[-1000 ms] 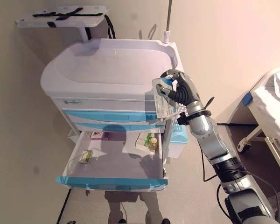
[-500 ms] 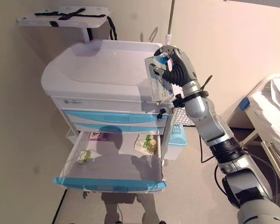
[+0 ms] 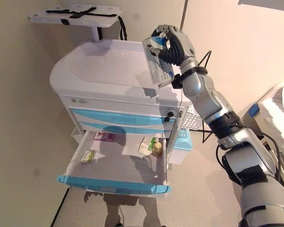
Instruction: Open the drawer and pick up the medicine
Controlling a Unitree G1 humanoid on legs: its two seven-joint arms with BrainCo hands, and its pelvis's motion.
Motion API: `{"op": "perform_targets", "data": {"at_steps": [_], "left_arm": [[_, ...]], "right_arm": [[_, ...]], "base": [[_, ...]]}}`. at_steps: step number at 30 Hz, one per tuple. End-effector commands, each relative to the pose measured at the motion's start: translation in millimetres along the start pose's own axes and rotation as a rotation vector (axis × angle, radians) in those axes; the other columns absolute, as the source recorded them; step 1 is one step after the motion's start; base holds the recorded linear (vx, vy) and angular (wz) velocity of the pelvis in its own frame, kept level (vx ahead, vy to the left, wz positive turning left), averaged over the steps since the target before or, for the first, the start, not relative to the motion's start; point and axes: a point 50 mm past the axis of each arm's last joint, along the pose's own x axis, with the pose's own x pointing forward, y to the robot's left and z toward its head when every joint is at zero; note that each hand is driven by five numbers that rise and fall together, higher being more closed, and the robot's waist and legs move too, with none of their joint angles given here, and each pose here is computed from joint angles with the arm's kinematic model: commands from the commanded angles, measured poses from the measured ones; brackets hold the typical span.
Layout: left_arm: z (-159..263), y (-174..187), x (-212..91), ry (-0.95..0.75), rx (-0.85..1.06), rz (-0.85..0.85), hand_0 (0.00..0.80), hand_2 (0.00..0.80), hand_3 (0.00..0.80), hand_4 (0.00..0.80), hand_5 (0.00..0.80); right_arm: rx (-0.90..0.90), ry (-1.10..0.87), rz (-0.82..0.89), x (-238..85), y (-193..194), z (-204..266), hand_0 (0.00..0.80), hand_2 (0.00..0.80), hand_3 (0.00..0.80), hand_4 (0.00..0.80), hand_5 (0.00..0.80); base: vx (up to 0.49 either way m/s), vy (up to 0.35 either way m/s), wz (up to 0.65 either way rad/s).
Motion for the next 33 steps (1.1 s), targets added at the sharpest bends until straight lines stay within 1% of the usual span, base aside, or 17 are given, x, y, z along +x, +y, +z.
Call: {"op": "perform_targets", "data": {"at_steps": [1, 8, 16, 27, 33], "left_arm": [[-8, 28, 5, 0.042, 0.024, 0.078, 0.0, 0.0, 0.0, 0.0, 0.0], [-8, 32, 5, 0.04, 0.026, 0.093, 0.0, 0.0, 0.0, 0.0, 0.0], [-6, 35, 6, 0.031, 0.017, 0.102, 0.0, 0.0, 0.0, 0.0, 0.0], [2, 42, 7, 0.012, 0.007, 0.129, 0.0, 0.0, 0.0, 0.0, 0.0], [14, 48, 8, -0.025, 0.0, 0.15, 0.0, 0.0, 0.0, 0.0, 0.0]], "right_arm": [[-0.043, -0.031, -0.095, 24, -30, 14, 0.8, 0.8, 0.8, 0.8, 0.8], [-0.112, 0.023, -0.046, 40, -28, 12, 0.8, 0.8, 0.8, 0.8, 0.8], [-0.206, 0.1, -0.001, 43, -27, -5, 0.8, 0.8, 0.8, 0.8, 0.8], [-0.251, 0.134, -0.003, 45, -32, -11, 0.8, 0.8, 0.8, 0.8, 0.8], [-0.292, 0.123, -0.011, 50, -36, -6, 0.8, 0.8, 0.8, 0.8, 0.8]], "base": [[0.0, 0.0, 0.0], [0.0, 0.0, 0.0], [-0.012, 0.0, 0.08], [-0.03, -0.001, 0.07], [-0.019, 0.006, 0.04]]}}
